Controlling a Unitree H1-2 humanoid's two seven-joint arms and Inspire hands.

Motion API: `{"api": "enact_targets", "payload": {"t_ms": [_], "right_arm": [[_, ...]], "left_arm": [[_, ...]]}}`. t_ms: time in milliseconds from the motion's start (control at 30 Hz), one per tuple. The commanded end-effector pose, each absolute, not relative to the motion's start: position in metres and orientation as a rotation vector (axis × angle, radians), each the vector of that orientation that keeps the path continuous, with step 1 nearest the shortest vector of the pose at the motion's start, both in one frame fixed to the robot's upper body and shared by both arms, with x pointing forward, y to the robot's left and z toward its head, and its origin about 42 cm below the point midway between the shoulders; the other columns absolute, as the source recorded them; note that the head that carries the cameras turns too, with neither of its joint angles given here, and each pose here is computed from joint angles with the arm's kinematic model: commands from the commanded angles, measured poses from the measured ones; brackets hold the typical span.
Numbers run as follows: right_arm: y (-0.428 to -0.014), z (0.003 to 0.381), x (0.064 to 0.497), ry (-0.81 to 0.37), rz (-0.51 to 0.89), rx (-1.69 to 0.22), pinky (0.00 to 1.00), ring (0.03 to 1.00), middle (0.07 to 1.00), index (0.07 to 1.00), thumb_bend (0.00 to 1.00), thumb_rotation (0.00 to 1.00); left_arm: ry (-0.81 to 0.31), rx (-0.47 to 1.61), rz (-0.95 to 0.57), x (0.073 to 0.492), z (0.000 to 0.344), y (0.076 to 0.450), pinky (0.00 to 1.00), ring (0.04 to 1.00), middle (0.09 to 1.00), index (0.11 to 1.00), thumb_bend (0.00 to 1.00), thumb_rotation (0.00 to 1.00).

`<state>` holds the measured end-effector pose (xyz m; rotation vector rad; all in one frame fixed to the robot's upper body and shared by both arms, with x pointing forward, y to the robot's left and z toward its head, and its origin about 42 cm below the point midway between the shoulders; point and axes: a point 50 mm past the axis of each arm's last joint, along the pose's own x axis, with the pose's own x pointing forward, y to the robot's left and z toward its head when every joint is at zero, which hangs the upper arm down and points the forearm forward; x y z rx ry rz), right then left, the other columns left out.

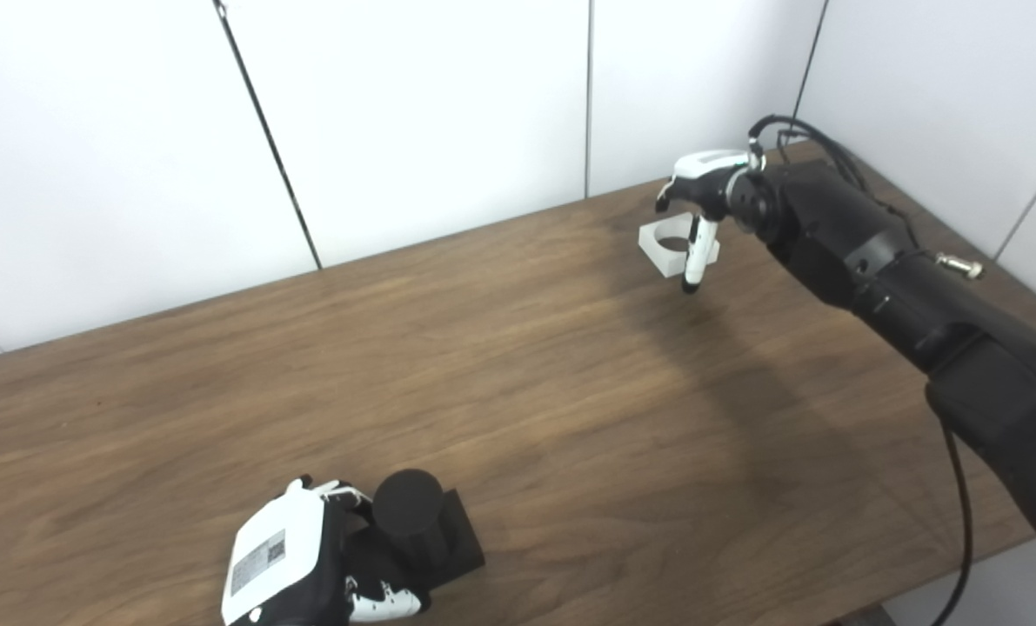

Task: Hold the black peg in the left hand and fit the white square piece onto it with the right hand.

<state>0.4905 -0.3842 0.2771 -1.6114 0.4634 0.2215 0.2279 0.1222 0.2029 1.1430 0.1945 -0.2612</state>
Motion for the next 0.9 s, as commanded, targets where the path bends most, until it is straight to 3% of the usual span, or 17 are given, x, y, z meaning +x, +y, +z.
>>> {"api": "enact_targets", "payload": {"t_ms": [0, 367, 567, 867], "right_arm": [[-0.383, 0.31, 0.5, 0.4, 0.163, -1.646, 1.0, 1.0, 1.0, 0.878, 1.0, 0.21], [-0.386, 0.301, 0.506, 0.436, 0.171, -1.649, 1.0, 1.0, 0.99, 0.836, 0.96, 0.22], [-0.39, 0.306, 0.504, 0.405, 0.159, -1.647, 1.0, 1.0, 0.952, 0.737, 0.93, 0.2], [-0.392, 0.306, 0.503, 0.379, 0.149, -1.652, 0.99, 1.0, 0.932, 0.708, 0.89, 0.19]], "left_arm": [[0.266, 1.108, -0.295, 0.219, 0.195, 0.113, 1.0, 0.986, 0.874, 0.483, 0.52, 0.05], [0.268, 1.09, -0.296, 0.219, 0.196, 0.111, 1.0, 0.991, 0.879, 0.482, 0.52, 0.05], [0.268, 1.098, -0.298, 0.218, 0.195, 0.11, 1.0, 0.991, 0.879, 0.482, 0.52, 0.05], [0.262, 1.088, -0.292, 0.216, 0.195, 0.11, 1.0, 0.991, 0.878, 0.482, 0.52, 0.05]]}}
